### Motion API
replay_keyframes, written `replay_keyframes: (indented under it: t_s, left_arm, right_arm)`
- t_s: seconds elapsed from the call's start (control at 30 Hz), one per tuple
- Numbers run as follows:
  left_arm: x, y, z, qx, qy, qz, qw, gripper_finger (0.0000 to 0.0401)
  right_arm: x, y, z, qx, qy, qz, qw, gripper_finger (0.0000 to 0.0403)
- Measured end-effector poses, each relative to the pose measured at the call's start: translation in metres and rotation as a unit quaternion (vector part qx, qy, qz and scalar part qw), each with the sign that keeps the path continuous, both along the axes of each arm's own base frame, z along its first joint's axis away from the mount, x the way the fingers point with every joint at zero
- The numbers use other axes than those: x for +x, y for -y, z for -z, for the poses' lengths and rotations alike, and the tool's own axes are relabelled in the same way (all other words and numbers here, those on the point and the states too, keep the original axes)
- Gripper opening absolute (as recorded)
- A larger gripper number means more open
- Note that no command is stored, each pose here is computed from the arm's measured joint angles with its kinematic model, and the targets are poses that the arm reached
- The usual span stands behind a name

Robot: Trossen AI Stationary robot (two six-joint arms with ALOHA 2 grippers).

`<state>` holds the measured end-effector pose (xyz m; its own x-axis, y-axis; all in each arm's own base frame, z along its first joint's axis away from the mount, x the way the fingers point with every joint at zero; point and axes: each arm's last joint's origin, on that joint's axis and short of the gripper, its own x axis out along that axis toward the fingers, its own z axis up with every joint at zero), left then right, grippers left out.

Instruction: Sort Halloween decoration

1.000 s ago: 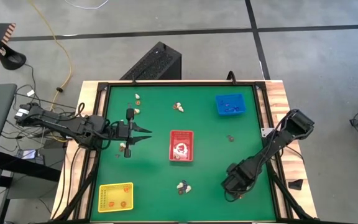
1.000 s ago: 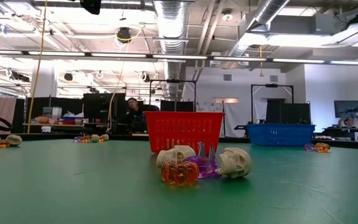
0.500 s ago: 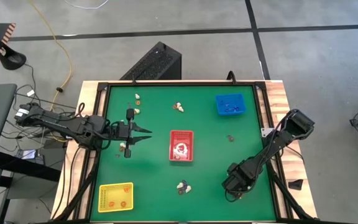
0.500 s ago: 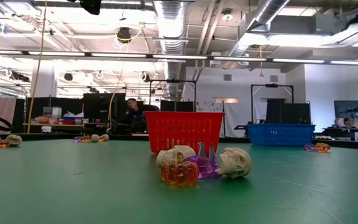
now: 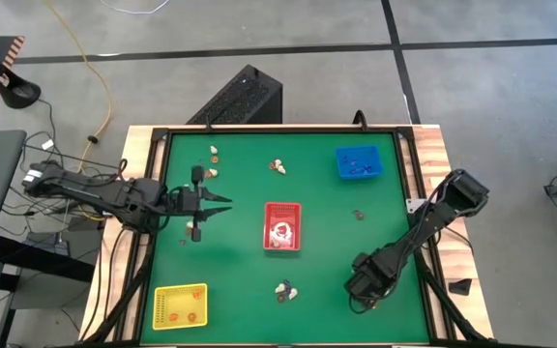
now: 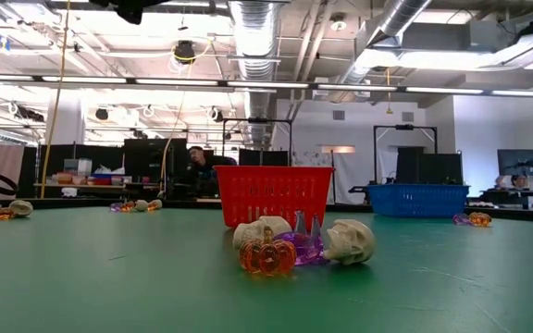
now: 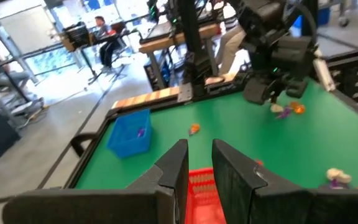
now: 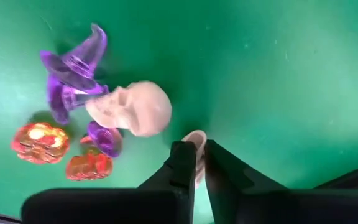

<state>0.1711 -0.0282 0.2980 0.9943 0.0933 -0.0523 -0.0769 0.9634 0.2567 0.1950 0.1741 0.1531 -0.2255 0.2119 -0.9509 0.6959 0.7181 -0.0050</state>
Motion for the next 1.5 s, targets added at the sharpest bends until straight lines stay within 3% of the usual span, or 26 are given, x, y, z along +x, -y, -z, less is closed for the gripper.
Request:
replay_keyframes:
  t_s: [0.27,0.43,0.53,0.7,0.83,0.93,1.07,1.2,1.33,1.5]
  left_arm:
    - [-0.022,-0.006,-0.003,-0.017,-0.008,-0.015,1.000,0.0061]
    - [-0.030,-0.007,-0.004,-0.027,-0.010,-0.016,0.999,0.0061]
    - [-0.030,-0.007,-0.004,-0.028,-0.011,-0.016,0.999,0.0061]
    - [-0.026,-0.006,-0.001,-0.028,-0.019,-0.016,0.999,0.0061]
    - [-0.026,-0.006,-0.001,-0.027,-0.021,-0.016,0.999,0.0061]
    - [-0.026,-0.006,-0.001,-0.027,-0.021,-0.016,0.999,0.0061]
    - [-0.026,-0.006,-0.001,-0.027,-0.022,-0.016,0.999,0.0061]
    - [-0.026,-0.006,0.000,-0.026,-0.024,-0.015,0.999,0.0061]
    - [-0.026,-0.006,0.000,-0.026,-0.024,-0.015,0.999,0.0061]
    - [-0.026,-0.006,0.000,-0.027,-0.024,-0.015,0.999,0.0061]
  right_arm:
    - [0.015,0.010,-0.042,-0.040,-0.011,-0.021,0.999,0.0054]
    - [0.039,0.021,-0.077,-0.099,0.070,-0.030,0.992,0.0053]
    - [0.061,0.030,-0.095,-0.145,0.168,-0.040,0.974,0.0049]
    - [0.102,0.044,-0.111,-0.174,0.338,-0.096,0.920,0.0031]
    - [0.122,0.059,-0.115,-0.177,0.393,-0.124,0.894,0.0022]
    - [0.121,0.070,-0.113,-0.186,0.366,-0.113,0.905,0.0037]
    - [0.108,0.076,-0.105,-0.152,0.283,-0.063,0.945,0.0086]
    - [0.096,0.073,-0.085,-0.125,0.227,0.001,0.966,0.0141]
    - [0.084,0.065,-0.063,-0.107,0.188,0.068,0.974,0.0200]
    - [0.072,0.055,-0.045,-0.108,0.163,0.141,0.970,0.0245]
